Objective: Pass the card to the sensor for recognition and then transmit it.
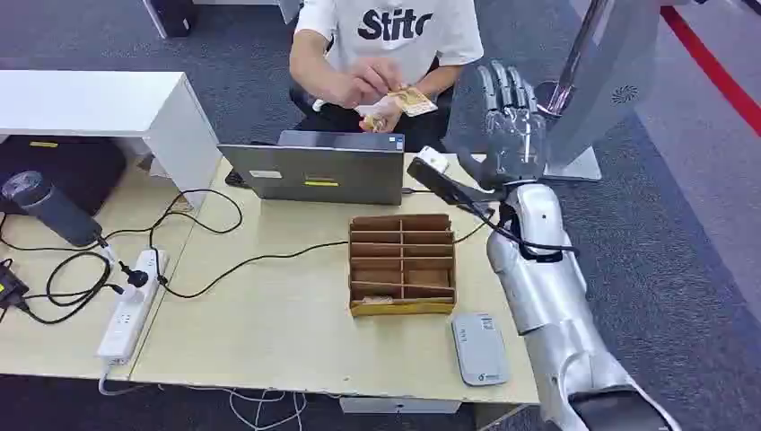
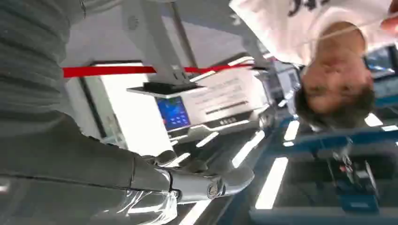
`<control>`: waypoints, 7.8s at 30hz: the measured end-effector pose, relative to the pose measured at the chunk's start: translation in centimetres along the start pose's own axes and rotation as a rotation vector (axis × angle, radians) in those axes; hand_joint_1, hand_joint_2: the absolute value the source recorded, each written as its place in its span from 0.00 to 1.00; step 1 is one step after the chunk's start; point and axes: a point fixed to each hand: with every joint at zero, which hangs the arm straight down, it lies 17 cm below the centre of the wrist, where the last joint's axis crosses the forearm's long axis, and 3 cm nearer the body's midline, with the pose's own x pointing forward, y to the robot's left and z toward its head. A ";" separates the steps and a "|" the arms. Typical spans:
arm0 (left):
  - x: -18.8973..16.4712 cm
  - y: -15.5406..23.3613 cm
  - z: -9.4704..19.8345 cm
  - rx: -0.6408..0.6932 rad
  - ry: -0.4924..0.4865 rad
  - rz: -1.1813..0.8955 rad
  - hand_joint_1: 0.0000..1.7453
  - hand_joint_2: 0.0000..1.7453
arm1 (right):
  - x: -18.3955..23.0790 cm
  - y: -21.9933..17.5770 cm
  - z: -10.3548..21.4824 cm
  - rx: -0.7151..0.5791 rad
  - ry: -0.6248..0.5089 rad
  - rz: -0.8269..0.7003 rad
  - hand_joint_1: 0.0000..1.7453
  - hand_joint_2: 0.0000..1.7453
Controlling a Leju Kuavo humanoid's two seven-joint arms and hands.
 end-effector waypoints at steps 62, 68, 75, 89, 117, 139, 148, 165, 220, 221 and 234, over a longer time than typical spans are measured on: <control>-3.8 -4.6 0.9 0.026 0.120 0.358 0.00 1.00 | 0.3 -1.8 22.3 -0.105 0.055 -0.588 1.00 1.00; -4.0 -5.2 1.1 0.027 0.130 0.391 0.00 1.00 | -2.9 0.4 24.4 0.034 0.179 -0.452 1.00 1.00; -4.1 -5.2 1.1 0.024 0.134 0.382 0.00 1.00 | -3.0 4.8 26.1 0.200 0.206 -0.416 1.00 1.00; -3.6 -4.2 0.8 0.035 0.130 0.368 0.00 1.00 | -3.0 15.7 31.8 0.640 0.190 -0.309 1.00 1.00; -3.6 -4.4 0.9 0.024 0.129 0.345 0.00 1.00 | 0.8 4.0 19.0 0.251 -0.083 -0.178 1.00 1.00; -1.4 0.4 0.0 0.012 0.070 0.144 0.00 1.00 | 9.5 4.3 -4.4 0.582 -0.170 -0.073 1.00 1.00; -1.4 0.7 0.0 0.010 0.071 0.136 0.00 1.00 | 9.7 5.9 -3.7 0.646 -0.153 -0.056 0.00 1.00; -1.5 0.9 -0.1 0.023 0.074 0.148 0.00 1.00 | 10.3 5.1 -4.3 0.556 -0.211 -0.058 0.00 1.00; -3.1 -3.0 0.5 0.014 0.106 0.249 0.00 1.00 | 23.3 13.2 25.1 0.481 -0.516 -0.360 0.00 1.00; -3.1 -3.0 0.5 0.013 0.106 0.248 0.00 1.00 | 23.2 13.5 25.2 0.489 -0.512 -0.364 0.00 1.00; -3.1 -3.0 0.5 0.015 0.106 0.245 0.00 1.00 | 21.4 14.6 24.7 0.448 -0.425 -0.323 0.00 1.00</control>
